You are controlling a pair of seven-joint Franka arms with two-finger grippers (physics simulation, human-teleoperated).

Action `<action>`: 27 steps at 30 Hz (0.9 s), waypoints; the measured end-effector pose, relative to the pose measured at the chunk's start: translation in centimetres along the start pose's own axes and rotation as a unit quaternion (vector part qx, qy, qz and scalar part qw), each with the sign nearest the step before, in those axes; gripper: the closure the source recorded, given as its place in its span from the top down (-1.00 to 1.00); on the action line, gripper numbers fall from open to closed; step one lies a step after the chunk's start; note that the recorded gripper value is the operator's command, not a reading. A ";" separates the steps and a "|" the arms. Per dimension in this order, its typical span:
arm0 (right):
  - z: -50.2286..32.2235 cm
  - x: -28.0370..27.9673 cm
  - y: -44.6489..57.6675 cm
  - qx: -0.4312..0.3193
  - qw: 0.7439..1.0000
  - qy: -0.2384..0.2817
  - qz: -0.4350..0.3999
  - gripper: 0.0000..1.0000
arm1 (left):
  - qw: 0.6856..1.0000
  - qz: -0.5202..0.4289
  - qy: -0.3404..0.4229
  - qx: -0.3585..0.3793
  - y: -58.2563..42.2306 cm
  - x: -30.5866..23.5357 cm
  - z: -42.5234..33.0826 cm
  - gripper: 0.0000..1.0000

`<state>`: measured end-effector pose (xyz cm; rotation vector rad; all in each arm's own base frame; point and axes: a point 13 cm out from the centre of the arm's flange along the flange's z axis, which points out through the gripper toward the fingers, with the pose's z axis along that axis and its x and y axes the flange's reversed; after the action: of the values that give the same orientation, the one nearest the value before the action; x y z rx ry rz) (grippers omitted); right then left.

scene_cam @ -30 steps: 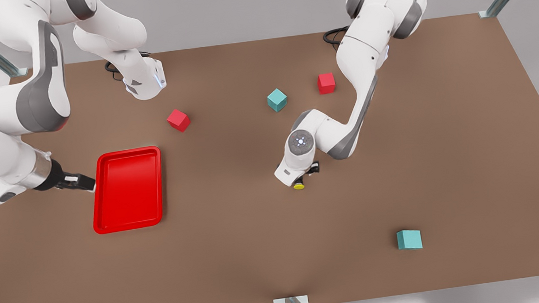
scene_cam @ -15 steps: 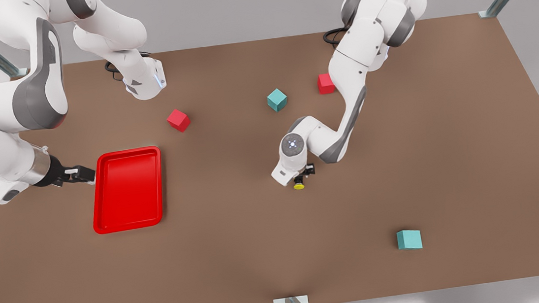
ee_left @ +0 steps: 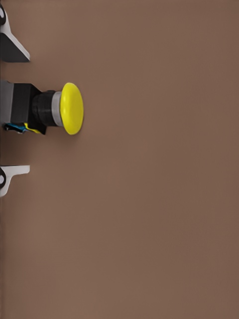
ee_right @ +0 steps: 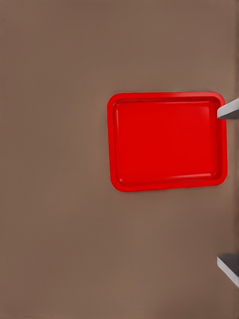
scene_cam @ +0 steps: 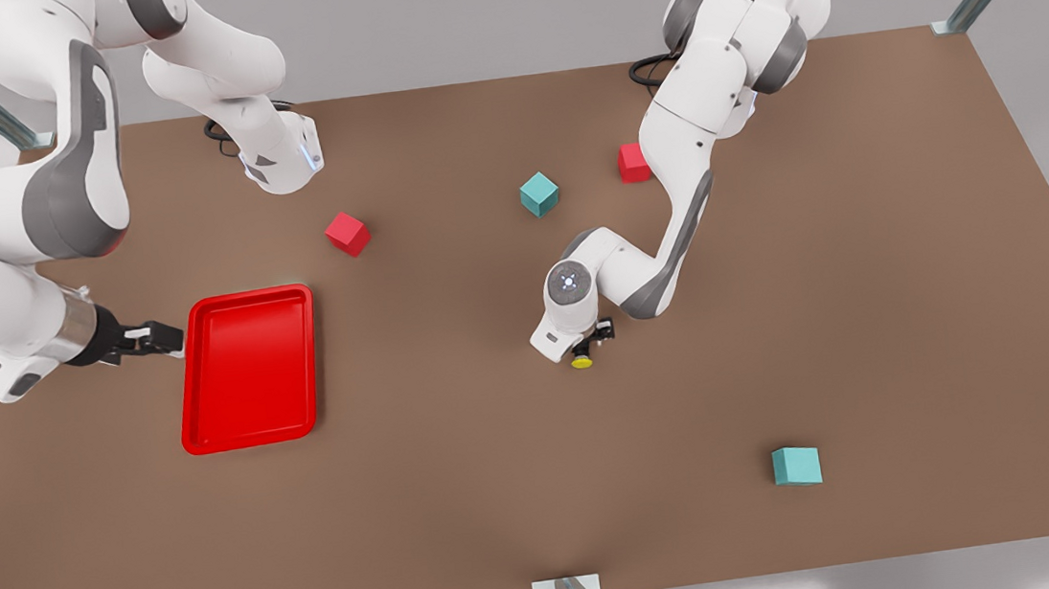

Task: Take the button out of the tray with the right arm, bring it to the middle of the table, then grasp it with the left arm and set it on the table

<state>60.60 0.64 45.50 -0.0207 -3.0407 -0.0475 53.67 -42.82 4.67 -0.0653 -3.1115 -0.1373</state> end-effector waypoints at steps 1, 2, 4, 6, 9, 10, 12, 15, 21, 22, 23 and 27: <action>0.0 0.0 0.0 0.000 1.000 0.000 -0.001 1.00 | 1.000 0.000 0.002 -0.001 0.1 0.1 0.2 1.00; 0.0 0.0 -0.1 0.000 1.000 0.000 -0.002 1.00 | 1.000 -0.001 0.003 -0.003 0.1 0.2 0.3 1.00; 0.2 0.0 -0.4 0.000 1.000 0.003 -0.002 1.00 | 1.000 -0.002 0.006 -0.005 0.2 0.3 0.4 1.00; 0.2 0.0 -1.0 0.000 1.000 0.002 0.001 1.00 | 1.000 -0.003 0.006 -0.006 0.3 0.4 0.3 1.00; 0.2 -0.1 -0.5 0.000 1.000 0.001 -0.007 1.00 | 1.000 -0.008 0.006 -0.004 0.5 0.1 -0.1 1.00; 0.3 -0.1 -0.4 0.000 1.000 0.002 -0.008 1.00 | 1.000 -0.009 0.006 -0.004 0.6 0.0 -0.1 1.00; 0.6 -0.2 -0.4 0.000 1.000 0.005 -0.010 1.00 | 1.000 -0.012 0.007 -0.004 0.7 -0.1 -0.2 1.00; 0.7 -0.2 -0.3 -0.001 1.000 0.006 -0.013 1.00 | 1.000 -0.013 0.009 -0.003 0.7 -0.1 0.0 1.00; 0.6 -0.1 0.6 -0.002 1.000 0.006 -0.024 1.00 | 1.000 -0.016 0.010 -0.002 0.7 -0.2 0.0 0.30; 0.7 0.0 0.9 -0.002 1.000 0.007 -0.026 1.00 | 1.000 -0.017 0.010 -0.002 0.7 -0.1 0.1 0.28; 0.8 0.0 1.0 -0.002 1.000 0.008 -0.027 1.00 | 1.000 -0.017 0.010 -0.002 0.7 -0.1 0.1 0.10; 1.0 0.0 0.7 -0.002 1.000 0.010 -0.027 1.00 | 1.000 -0.025 0.009 -0.001 1.4 -0.8 -0.3 -0.13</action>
<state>60.54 1.40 44.53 0.0605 -3.0213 -0.0579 54.52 -41.50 5.04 0.0137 -3.0970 -0.1413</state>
